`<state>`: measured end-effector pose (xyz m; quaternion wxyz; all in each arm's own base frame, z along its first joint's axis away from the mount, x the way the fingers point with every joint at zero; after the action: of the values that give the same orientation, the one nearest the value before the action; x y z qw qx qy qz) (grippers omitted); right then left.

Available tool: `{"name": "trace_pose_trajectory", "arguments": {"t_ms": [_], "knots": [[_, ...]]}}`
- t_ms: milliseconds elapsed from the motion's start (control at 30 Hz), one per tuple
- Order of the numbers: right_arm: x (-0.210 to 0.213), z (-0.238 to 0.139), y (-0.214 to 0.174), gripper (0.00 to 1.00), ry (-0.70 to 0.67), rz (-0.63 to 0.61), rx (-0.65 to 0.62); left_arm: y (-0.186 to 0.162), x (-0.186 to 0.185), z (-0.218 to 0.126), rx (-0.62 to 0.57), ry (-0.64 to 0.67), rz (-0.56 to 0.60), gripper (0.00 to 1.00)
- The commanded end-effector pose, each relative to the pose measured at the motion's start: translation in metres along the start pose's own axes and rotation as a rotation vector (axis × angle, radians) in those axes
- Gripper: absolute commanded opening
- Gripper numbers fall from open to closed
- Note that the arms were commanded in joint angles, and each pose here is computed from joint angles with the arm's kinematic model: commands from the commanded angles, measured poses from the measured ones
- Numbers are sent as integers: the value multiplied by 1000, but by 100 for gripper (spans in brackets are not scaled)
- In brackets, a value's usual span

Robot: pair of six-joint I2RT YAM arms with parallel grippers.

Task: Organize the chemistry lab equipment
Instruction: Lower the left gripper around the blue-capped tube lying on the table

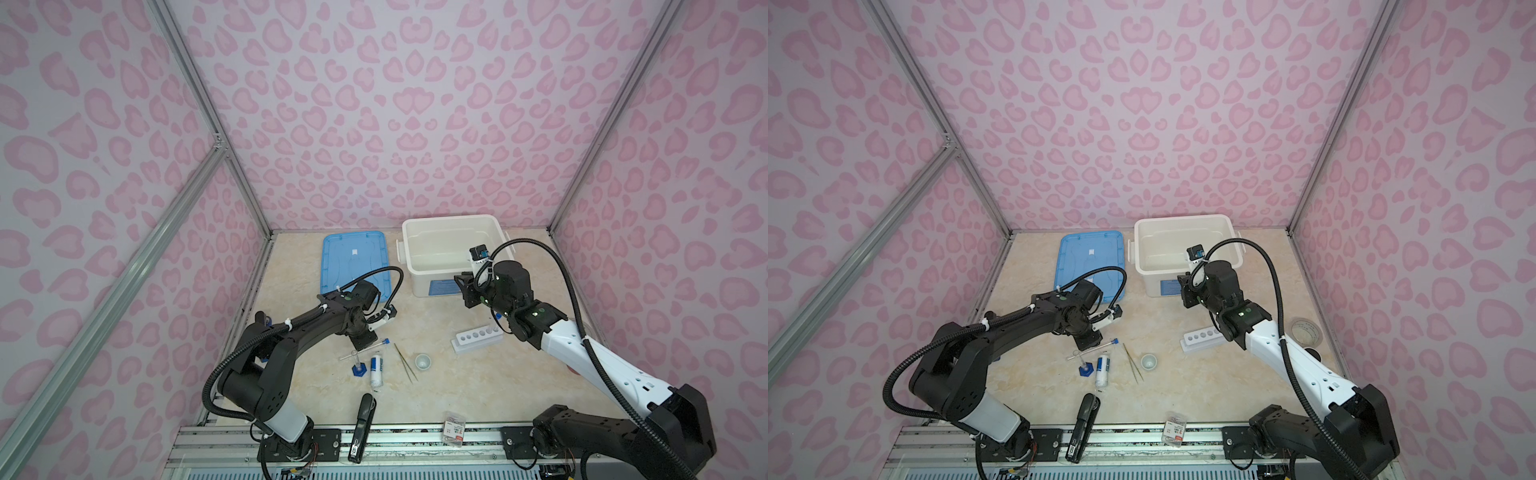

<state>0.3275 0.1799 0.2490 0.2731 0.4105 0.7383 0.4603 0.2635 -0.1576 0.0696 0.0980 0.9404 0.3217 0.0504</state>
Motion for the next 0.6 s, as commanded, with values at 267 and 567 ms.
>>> {"name": "trace_pose_trajectory", "arguments": {"t_ms": [267,567], "knots": [[1,0,1,26,4,-2,-8,-1,-11,2,11,-74,10,43],[0,3,-1,26,2,0,-3,-4,-13,6,18,-91,8,44]]}}
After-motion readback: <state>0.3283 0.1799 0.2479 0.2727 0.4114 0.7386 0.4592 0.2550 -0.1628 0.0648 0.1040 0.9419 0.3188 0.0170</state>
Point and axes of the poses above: each gripper's point midway between its finger pads, its own z axis out along the fingers, its own x axis along the line the jaws close on, y = z × x, the point moved 3 cm from there along -z, back along the fingers, and after that the axes turned 9 degrees about -z, right-handed, at the moved point
